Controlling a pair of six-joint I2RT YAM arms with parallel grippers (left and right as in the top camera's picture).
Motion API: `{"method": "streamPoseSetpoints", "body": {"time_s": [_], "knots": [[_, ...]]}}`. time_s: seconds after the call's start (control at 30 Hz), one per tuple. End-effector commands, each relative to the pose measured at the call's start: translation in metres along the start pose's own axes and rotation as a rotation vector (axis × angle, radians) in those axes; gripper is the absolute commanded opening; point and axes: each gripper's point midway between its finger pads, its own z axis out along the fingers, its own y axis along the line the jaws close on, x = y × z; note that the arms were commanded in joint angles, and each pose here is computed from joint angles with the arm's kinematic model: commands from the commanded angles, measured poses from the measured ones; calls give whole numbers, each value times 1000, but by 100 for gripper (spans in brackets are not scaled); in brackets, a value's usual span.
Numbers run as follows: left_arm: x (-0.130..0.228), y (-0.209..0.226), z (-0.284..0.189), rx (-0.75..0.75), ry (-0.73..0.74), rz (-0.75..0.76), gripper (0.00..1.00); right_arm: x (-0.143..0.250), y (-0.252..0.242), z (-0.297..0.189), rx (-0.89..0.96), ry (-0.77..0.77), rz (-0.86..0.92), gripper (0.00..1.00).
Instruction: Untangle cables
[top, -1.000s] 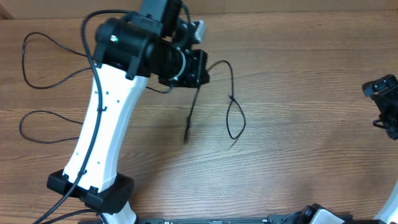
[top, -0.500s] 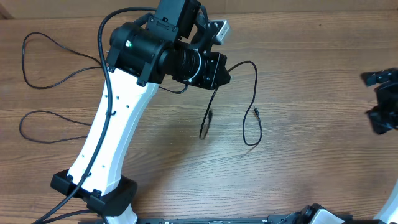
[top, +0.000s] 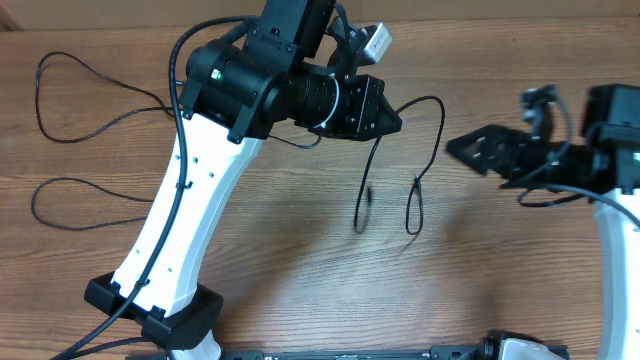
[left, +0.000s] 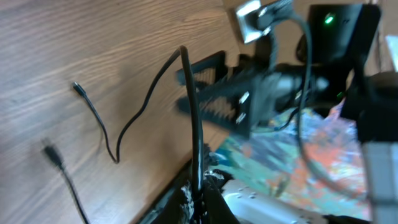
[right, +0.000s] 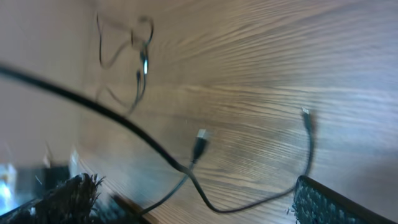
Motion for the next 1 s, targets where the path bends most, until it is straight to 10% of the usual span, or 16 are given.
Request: {"method": "streamPoseSetpoints", "body": {"time_s": [0.0, 0.23, 0.37, 0.5, 0.8, 0.97], "knots": [[2, -15, -2, 60, 14, -94, 4, 7, 12, 16, 12, 43, -163, 100], [8, -33, -5, 161, 60, -90, 4, 3, 30, 31, -7, 41, -265, 96], [9, -33, -5, 158, 63, -90, 4, -2, 22, 33, 43, 29, -225, 61], [6, -15, -3, 64, 32, -111, 4, -3, 20, 33, 53, 28, -188, 6], [2, 64, -13, -374, -80, -179, 12, -1, 54, 28, -128, 36, -29, 4], [10, 68, -14, -395, -42, -139, 39, -10, 88, 11, -260, -5, -29, 4]]}}
